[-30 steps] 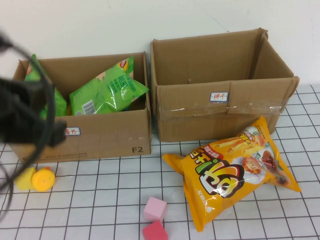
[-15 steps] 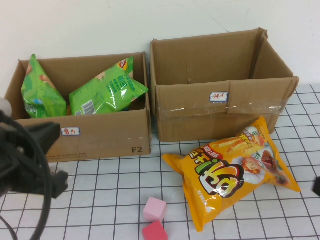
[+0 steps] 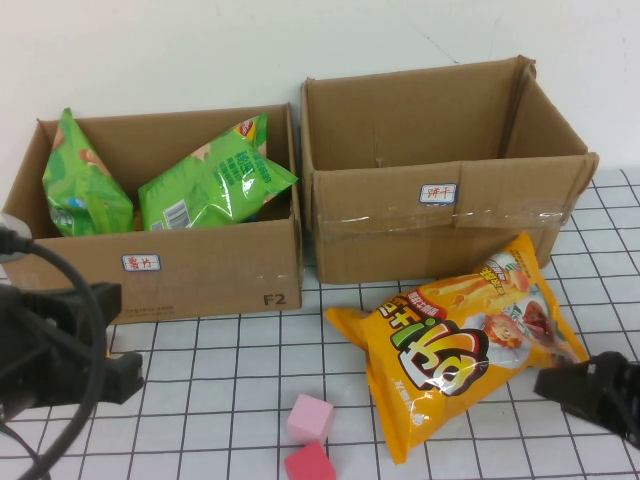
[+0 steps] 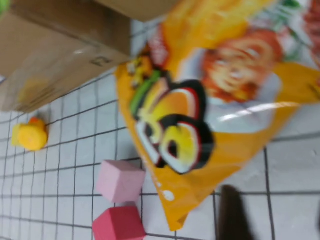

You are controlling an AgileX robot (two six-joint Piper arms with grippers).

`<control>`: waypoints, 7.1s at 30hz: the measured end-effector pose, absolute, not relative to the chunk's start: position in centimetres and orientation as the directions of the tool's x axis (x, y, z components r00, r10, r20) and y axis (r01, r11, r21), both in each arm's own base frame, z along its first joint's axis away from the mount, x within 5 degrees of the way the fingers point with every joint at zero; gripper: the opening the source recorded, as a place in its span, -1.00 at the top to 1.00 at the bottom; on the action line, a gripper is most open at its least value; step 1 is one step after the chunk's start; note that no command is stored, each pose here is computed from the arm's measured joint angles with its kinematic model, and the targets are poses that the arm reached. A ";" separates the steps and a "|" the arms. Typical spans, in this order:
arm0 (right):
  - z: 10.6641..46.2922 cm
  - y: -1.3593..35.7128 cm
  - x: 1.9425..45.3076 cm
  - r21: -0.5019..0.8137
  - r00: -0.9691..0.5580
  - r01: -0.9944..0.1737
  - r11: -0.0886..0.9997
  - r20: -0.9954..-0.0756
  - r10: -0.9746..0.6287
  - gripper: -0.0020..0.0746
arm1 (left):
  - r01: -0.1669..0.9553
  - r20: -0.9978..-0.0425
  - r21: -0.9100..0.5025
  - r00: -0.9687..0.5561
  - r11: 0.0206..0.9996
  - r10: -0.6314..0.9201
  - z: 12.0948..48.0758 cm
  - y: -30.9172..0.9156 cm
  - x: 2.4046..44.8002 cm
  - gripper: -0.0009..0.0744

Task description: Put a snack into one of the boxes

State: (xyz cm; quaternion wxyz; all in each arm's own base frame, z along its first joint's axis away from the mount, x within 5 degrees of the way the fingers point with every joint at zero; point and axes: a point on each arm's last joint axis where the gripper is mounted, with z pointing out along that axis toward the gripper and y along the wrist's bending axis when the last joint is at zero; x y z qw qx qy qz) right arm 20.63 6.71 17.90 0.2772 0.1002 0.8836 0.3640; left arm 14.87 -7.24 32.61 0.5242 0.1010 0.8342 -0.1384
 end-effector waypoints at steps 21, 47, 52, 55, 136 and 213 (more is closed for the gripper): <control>17.7 6.3 24.9 0.768 -0.732 0.326 0.551 -0.164 0.662 -0.45 | 0.291 -0.890 -0.151 -0.456 0.945 -0.001 32.4 -7.2 14.8 0.98; 14.8 7.0 29.1 0.752 -0.739 0.413 0.514 -0.054 0.672 -0.45 | 0.258 -0.861 -0.134 -0.508 0.957 0.016 31.9 -6.8 14.6 0.98; 14.8 6.9 29.1 0.742 -0.767 0.355 0.568 -0.115 0.631 -0.29 | 0.256 -0.859 -0.135 -0.512 0.957 0.016 31.9 -6.8 14.6 0.98; 14.8 6.9 29.2 0.734 -0.784 0.309 0.605 -0.163 0.599 0.00 | 0.262 -0.864 -0.138 -0.503 0.955 0.013 32.0 -6.9 14.7 0.98; 33.1 32.6 43.3 0.758 -0.605 -0.520 0.394 -0.653 0.456 0.95 | 0.098 -0.898 0.035 -0.434 0.995 0.074 33.8 -0.4 7.7 0.98; 32.1 13.4 25.5 -0.340 -0.403 -0.748 0.571 -0.451 -0.797 0.93 | 0.130 -0.921 -0.016 -0.388 0.991 0.036 27.7 -1.7 9.3 0.98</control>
